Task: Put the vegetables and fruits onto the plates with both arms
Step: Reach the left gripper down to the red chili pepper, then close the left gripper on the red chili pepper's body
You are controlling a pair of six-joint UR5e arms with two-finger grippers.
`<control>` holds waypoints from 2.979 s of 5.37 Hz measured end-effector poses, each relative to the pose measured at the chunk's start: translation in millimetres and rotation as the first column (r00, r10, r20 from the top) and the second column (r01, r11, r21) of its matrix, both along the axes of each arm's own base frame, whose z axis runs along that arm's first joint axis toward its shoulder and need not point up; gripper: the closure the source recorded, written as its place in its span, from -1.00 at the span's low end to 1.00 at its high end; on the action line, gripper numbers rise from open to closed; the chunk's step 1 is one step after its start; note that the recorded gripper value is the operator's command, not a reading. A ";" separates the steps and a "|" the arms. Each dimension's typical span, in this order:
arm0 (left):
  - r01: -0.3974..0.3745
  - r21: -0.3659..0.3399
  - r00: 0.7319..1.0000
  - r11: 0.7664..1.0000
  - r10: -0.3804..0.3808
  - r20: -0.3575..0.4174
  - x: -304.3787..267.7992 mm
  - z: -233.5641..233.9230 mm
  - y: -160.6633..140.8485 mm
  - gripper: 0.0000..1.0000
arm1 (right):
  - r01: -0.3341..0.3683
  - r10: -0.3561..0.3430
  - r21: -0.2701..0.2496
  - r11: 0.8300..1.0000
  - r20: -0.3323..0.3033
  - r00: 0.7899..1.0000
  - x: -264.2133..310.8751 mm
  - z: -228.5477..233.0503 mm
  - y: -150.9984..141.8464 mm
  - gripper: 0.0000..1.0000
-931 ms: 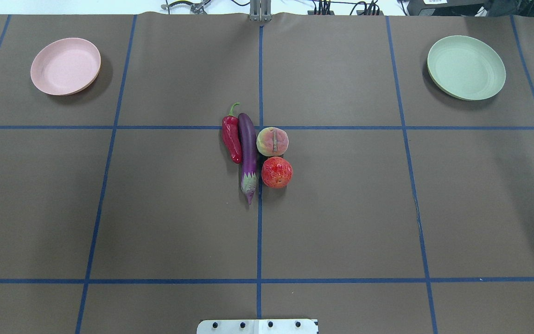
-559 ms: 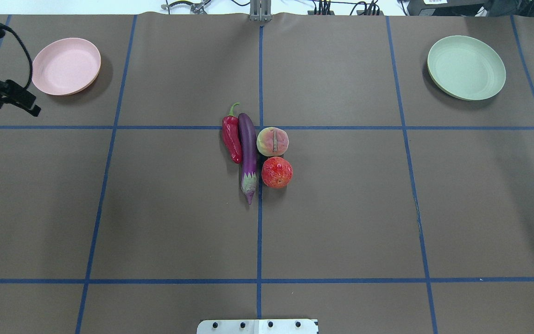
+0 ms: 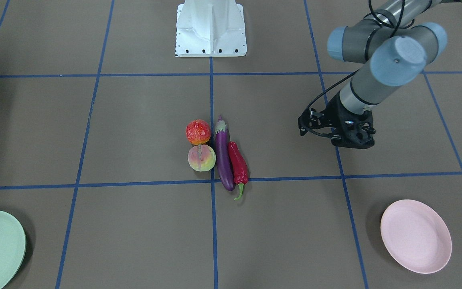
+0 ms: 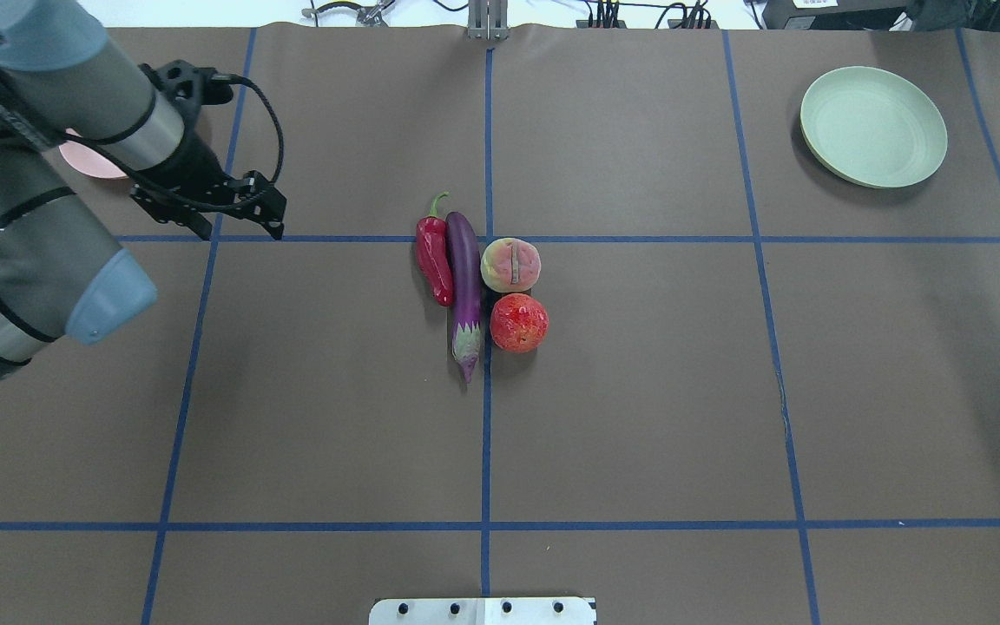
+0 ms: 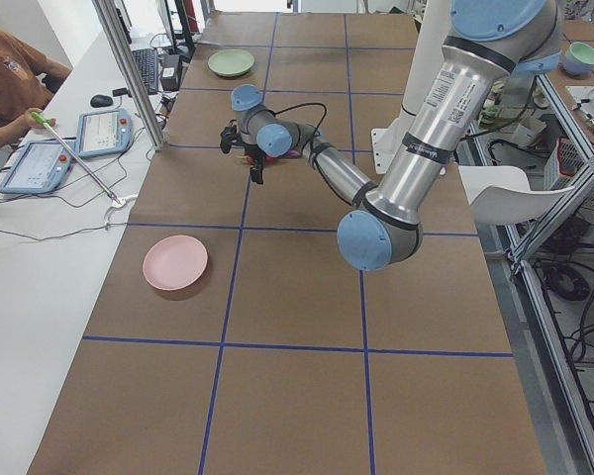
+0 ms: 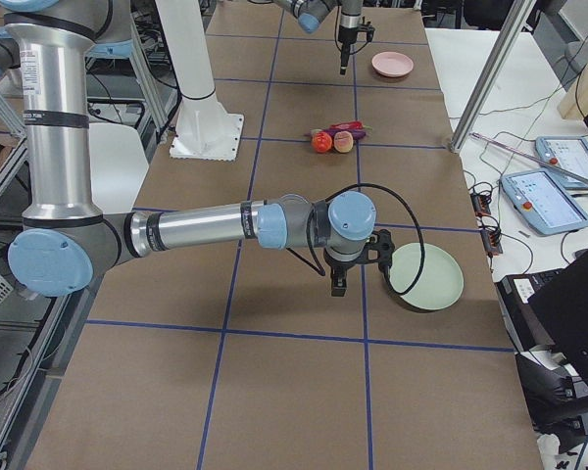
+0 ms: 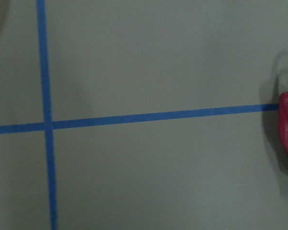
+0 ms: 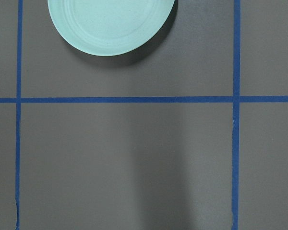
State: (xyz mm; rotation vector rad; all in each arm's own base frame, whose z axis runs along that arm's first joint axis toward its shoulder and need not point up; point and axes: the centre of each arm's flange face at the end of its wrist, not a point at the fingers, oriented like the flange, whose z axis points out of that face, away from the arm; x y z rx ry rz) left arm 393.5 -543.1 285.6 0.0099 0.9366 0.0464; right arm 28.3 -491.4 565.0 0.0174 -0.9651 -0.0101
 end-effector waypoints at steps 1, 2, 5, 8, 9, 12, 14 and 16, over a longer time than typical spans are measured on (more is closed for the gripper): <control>0.033 -0.018 0.999 0.999 -0.033 -0.011 54.0 -16.3 3.6 -1.00 | 0.008 -0.008 0.002 1.000 -0.001 1.000 -10.6 -9.3 -8.0 -1.00; 0.057 -0.029 0.998 0.998 -0.058 -0.029 99.7 -25.7 6.7 -0.98 | 0.005 -0.005 0.000 1.000 -0.002 1.000 -19.1 -20.9 -17.4 -1.00; 0.078 -0.045 0.997 0.996 -0.077 0.003 157.5 -33.8 -9.5 -0.37 | 0.018 -0.018 0.005 1.000 -0.003 1.000 -31.7 -30.8 -26.2 -1.00; 0.080 -0.046 0.997 0.996 -0.079 0.006 161.2 -36.4 -12.7 -0.37 | 0.020 -0.020 -0.001 1.000 -0.004 1.000 -32.9 -28.0 -28.7 -1.00; 0.081 -0.045 0.997 0.996 -0.081 0.002 161.5 -40.2 -13.9 -0.37 | 0.020 -0.020 -0.003 1.000 -0.004 1.000 -32.9 -27.1 -28.8 -1.00; 0.080 -0.046 0.997 0.996 -0.080 0.003 174.1 -34.3 -21.9 -0.18 | 0.020 -0.020 -0.005 1.000 -0.003 1.000 -33.0 -26.9 -28.8 -1.00; 0.076 -0.044 0.997 0.996 -0.076 0.000 182.8 -26.9 -24.4 0.99 | 0.019 -0.019 -0.008 1.000 0.000 1.000 -33.2 -27.0 -28.7 -1.00; 0.102 -0.074 0.995 0.992 -0.102 -0.003 180.9 -28.8 -25.9 1.00 | 0.014 -0.014 -0.004 1.000 0.008 1.000 -38.7 -40.4 -35.3 -1.00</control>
